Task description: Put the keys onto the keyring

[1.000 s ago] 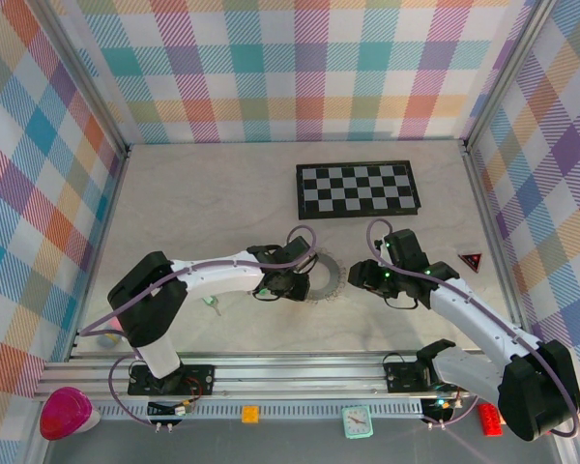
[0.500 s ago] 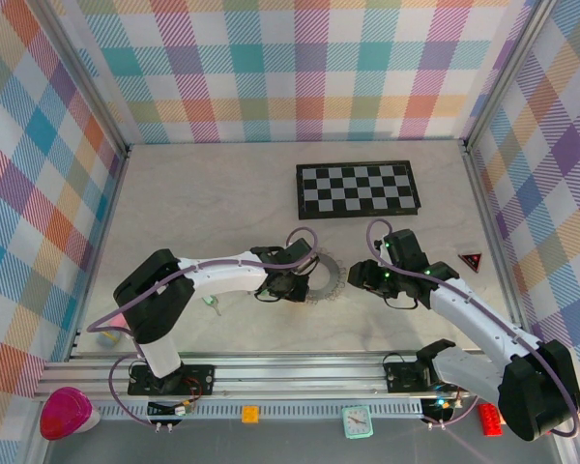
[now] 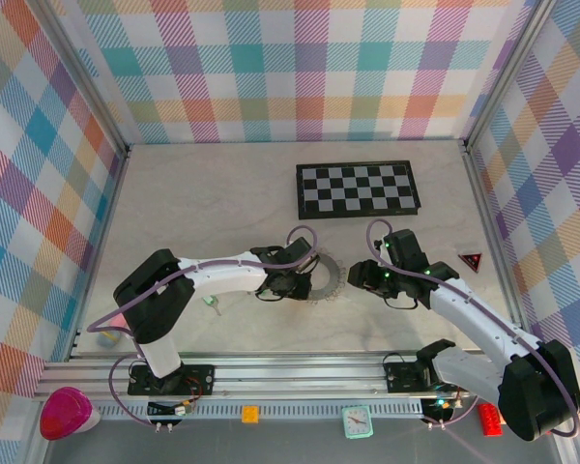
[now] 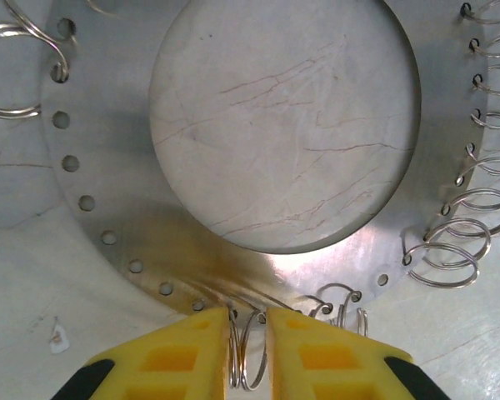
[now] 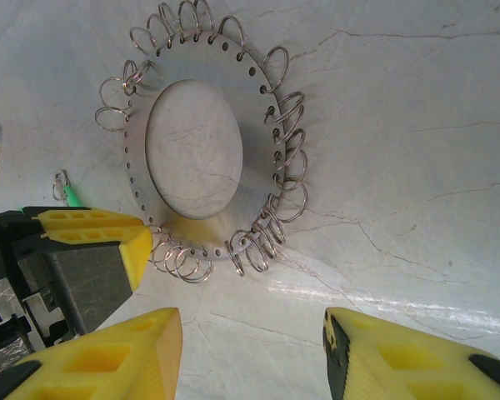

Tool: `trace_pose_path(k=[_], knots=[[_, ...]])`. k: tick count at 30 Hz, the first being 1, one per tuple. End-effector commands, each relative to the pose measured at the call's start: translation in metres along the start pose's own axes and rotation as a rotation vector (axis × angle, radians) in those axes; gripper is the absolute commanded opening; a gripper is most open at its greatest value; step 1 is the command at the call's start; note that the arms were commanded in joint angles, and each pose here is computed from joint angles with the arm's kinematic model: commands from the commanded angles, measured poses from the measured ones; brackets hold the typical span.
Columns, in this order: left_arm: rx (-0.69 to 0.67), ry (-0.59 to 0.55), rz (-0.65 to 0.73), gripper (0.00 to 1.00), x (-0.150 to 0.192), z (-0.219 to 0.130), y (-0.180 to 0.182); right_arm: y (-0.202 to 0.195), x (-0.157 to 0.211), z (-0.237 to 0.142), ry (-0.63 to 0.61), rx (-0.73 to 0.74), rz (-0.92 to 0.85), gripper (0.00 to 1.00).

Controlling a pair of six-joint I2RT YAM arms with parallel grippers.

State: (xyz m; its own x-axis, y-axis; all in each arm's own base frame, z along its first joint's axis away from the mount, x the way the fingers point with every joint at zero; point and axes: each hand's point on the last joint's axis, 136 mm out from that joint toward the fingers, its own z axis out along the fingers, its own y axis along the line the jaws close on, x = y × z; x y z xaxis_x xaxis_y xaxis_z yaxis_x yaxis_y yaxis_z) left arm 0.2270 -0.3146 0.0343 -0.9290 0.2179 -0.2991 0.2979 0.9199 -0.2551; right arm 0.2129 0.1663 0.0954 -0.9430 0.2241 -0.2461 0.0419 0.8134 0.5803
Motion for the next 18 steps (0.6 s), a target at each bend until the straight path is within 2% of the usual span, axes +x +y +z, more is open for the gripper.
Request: trace_pose_path(k=[1,9,18], knots=[[0.039,-0.006,-0.037,0.18,-0.0005,-0.0034,-0.0038,0.0026,0.0030,-0.0004,0.006,-0.012,-0.003,0.49],[0.016,-0.018,-0.054,0.13,-0.0004,-0.0041,0.0025,0.0016,0.0039,0.0008,0.011,-0.010,0.001,0.49],[0.002,-0.055,-0.069,0.15,-0.0058,-0.0116,0.0060,0.0023,0.0043,0.0006,0.013,-0.011,-0.001,0.49]])
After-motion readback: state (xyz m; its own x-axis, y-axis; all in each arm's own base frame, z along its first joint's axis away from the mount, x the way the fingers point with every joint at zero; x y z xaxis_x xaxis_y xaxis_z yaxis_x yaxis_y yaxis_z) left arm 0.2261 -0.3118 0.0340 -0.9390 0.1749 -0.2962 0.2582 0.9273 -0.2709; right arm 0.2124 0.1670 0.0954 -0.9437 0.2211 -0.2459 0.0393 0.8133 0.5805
